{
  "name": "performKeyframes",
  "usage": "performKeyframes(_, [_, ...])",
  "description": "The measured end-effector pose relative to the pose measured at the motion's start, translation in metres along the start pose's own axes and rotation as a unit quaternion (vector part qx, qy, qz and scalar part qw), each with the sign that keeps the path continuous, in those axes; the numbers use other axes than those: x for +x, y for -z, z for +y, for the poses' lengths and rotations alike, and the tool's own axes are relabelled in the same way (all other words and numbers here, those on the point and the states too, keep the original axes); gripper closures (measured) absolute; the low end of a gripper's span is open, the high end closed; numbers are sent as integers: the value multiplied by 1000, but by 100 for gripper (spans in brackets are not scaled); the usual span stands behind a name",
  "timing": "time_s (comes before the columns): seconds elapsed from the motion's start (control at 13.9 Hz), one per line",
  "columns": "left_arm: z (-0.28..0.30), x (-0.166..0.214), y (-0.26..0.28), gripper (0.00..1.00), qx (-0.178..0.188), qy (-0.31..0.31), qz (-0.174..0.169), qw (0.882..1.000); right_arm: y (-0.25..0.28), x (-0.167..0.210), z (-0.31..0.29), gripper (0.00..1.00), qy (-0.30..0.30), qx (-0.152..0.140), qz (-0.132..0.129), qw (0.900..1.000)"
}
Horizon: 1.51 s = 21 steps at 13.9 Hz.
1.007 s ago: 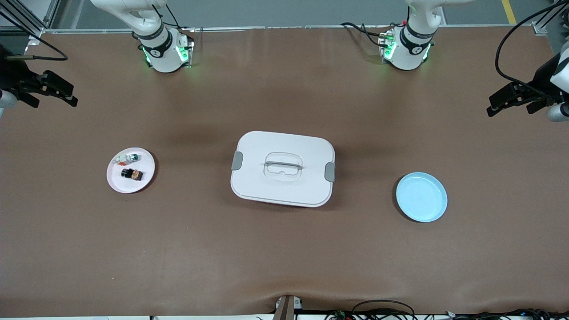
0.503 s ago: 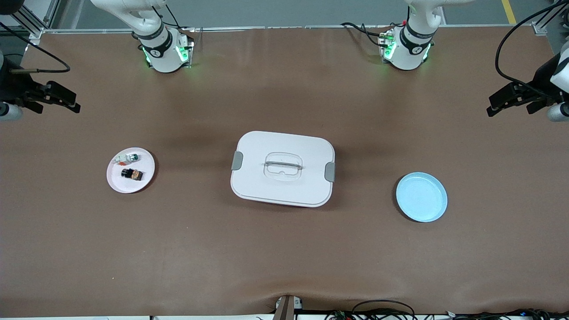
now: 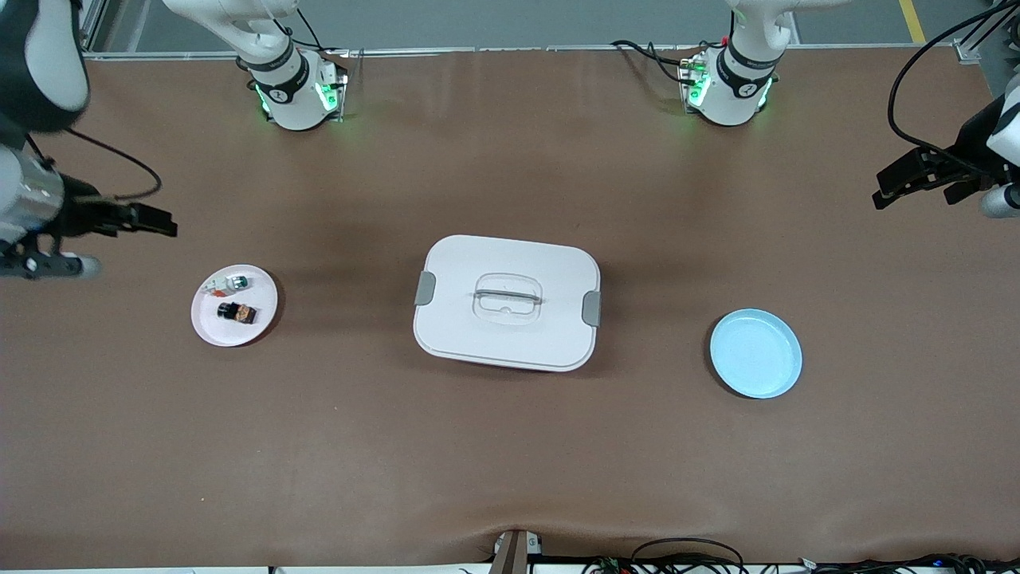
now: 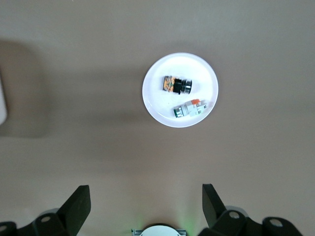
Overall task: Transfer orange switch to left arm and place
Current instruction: 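Move the right gripper down to the black-orange switch on the white plate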
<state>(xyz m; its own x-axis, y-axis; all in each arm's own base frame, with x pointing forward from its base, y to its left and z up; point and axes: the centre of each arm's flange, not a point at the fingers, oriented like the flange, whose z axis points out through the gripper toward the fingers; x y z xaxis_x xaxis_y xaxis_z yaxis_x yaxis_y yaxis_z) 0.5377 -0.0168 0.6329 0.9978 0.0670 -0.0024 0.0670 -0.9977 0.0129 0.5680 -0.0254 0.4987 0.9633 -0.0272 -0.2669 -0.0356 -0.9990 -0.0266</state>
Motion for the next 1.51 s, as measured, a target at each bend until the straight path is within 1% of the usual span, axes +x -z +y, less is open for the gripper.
performKeyframes(0.07, [0,0,0,0,0,0,0,1000,-12,10,3,0,-2,0,-11,1000])
performKeyframes(0.14, [0,0,0,0,0,0,0,1000,-18,16,6,0,-5,0,-16,1000])
performKeyframes(0.43, [0,0,0,0,0,0,0,1000,-24,20,22,0,-15,-11,-25,1000])
performKeyframes(0.58, [0,0,0,0,0,0,0,1000,-32,22,28,0,-19,-10,-30,999])
performKeyframes(0.79, [0,0,0,0,0,0,0,1000,-55,28,42,0,-30,-7,-24,999])
performKeyframes(1.08, [0,0,0,0,0,0,0,1000,-93,36,70,0,-52,-1,-4,999])
performKeyframes(1.29, [0,0,0,0,0,0,0,1000,-118,47,75,0,-56,0,1,998])
performKeyframes(1.51, [0,0,0,0,0,0,0,1000,-151,58,74,0,-56,-2,23,998])
